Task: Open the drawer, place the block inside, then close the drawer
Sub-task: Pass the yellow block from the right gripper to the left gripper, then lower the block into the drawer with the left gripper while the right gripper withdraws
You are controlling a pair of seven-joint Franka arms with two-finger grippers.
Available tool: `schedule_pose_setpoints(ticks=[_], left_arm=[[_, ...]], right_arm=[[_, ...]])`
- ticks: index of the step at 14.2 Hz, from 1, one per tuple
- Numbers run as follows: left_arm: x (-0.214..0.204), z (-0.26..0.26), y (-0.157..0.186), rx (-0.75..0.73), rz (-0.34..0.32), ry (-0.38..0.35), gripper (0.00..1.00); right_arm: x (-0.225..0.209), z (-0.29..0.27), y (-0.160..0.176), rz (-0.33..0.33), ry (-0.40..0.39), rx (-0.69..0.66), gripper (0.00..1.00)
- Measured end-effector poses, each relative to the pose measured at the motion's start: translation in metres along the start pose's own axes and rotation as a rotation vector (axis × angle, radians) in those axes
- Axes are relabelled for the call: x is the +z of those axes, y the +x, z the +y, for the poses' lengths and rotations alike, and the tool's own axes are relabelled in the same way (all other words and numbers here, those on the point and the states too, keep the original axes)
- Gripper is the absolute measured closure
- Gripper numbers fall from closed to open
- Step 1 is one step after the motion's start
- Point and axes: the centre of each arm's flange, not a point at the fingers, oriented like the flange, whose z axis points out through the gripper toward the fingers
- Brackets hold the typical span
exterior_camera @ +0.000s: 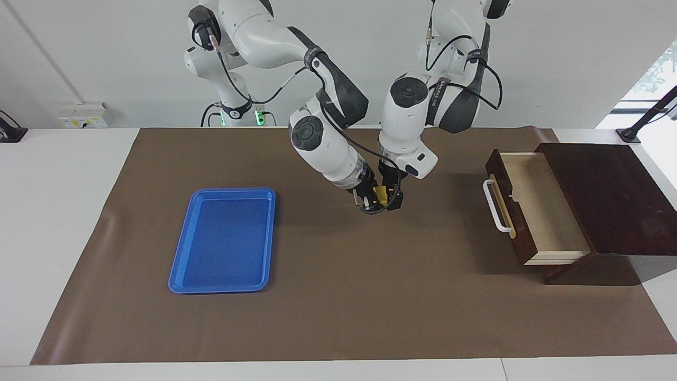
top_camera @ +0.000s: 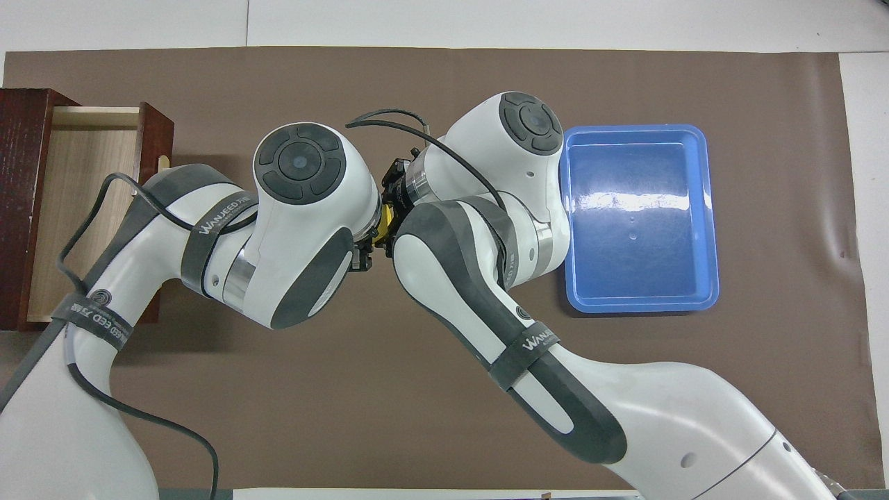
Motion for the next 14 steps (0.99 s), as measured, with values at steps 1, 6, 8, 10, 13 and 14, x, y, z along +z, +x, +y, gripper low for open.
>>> schedule_pose_setpoints(ticks=[1, 6, 8, 10, 13, 14], left_arm=[[0.000, 0.000, 0.000, 0.000, 0.000, 0.000, 0.42], [0.000, 0.000, 0.000, 0.000, -0.001, -0.001, 0.42], [-0.003, 0.001, -0.001, 0.001, -0.004, -0.006, 0.42], [-0.007, 0.001, -0.002, 0.002, -0.008, -0.013, 0.42], [-0.009, 0.003, 0.001, -0.002, -0.003, -0.007, 0.42], [-0.012, 0.003, 0.003, -0.006, 0.003, 0.000, 0.44]], right_arm=[[0.000, 0.000, 0.000, 0.000, 0.000, 0.000, 0.45], [-0.001, 0.000, 0.000, 0.000, 0.001, 0.000, 0.45], [-0.004, -0.001, 0.000, -0.001, 0.006, 0.000, 0.45], [-0.011, -0.003, 0.001, -0.007, 0.015, 0.009, 0.41], [-0.052, -0.017, 0.020, -0.021, 0.058, 0.043, 0.12], [-0.069, -0.022, 0.030, -0.025, 0.069, 0.053, 0.11]])
